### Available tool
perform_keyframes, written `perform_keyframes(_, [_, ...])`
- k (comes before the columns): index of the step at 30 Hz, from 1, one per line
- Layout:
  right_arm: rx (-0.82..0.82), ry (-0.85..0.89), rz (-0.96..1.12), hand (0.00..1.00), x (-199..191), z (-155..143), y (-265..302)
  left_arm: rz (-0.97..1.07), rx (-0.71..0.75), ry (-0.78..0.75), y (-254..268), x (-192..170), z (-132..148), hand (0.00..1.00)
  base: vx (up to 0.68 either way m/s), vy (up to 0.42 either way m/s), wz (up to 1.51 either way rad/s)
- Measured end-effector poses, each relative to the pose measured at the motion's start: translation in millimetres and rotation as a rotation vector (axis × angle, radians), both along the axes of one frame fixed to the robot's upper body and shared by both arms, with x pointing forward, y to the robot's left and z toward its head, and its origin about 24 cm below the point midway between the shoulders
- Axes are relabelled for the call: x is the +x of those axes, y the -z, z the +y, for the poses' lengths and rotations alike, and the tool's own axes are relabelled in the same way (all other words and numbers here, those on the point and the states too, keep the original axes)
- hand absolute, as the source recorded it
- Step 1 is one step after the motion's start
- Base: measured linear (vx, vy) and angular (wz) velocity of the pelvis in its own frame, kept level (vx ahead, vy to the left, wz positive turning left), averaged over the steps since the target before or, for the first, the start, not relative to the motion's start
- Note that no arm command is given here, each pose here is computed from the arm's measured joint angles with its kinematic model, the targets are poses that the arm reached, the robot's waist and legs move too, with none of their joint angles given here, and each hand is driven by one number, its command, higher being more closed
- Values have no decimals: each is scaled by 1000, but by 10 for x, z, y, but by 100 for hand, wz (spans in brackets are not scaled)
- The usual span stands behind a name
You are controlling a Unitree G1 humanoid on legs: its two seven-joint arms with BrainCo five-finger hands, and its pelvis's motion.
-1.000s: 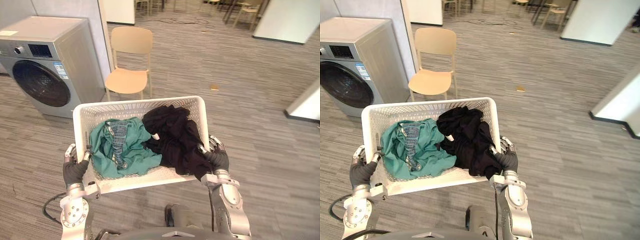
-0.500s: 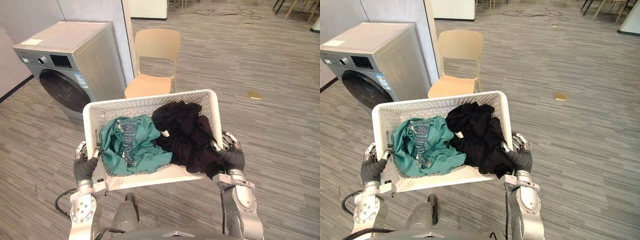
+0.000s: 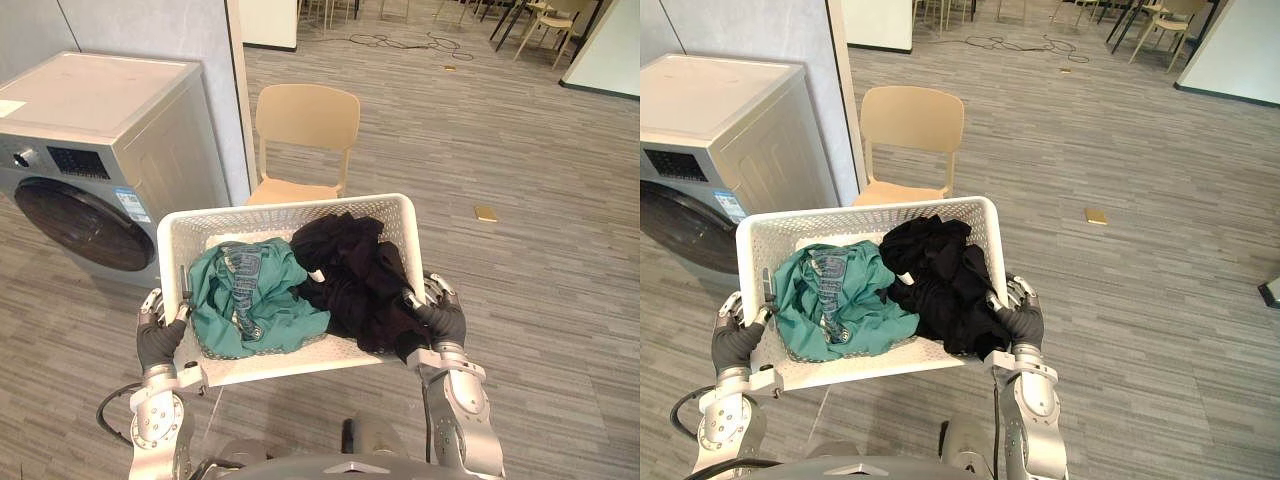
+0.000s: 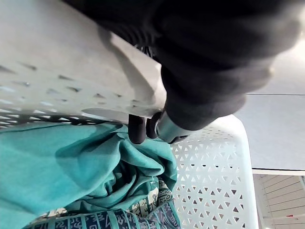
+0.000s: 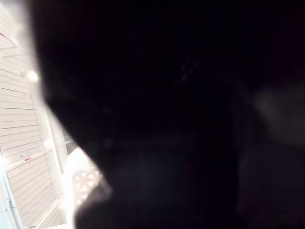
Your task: Pick up the laundry basket with both hands and put the clothes into the washing machine.
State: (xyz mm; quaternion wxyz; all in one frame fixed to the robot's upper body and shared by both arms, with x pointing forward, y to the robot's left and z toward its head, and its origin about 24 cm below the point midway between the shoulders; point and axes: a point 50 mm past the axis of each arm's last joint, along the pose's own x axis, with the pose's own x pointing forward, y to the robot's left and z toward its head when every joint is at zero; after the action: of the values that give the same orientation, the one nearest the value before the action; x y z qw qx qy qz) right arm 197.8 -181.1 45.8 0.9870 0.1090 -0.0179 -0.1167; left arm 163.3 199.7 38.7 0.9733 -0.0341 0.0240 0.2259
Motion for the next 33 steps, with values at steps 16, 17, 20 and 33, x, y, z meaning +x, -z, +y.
perform_keyframes(16, [-12,-6,-81,100,-210,-15,-241,-34,-27,-10,-44,-19,-16,100,290,-93,14])
perform_keyframes(17, [-13,-7,-83,100,-210,-15,-246,-33,-30,-10,-39,-25,-17,100,272,138,-39])
perform_keyframes(20, [-16,-2,-81,100,-214,-29,-244,-34,-43,-5,-33,-24,-33,100,330,229,-23])
perform_keyframes(33, [-18,75,-90,100,-183,-161,-247,-65,-75,50,-68,48,-140,100,245,215,4])
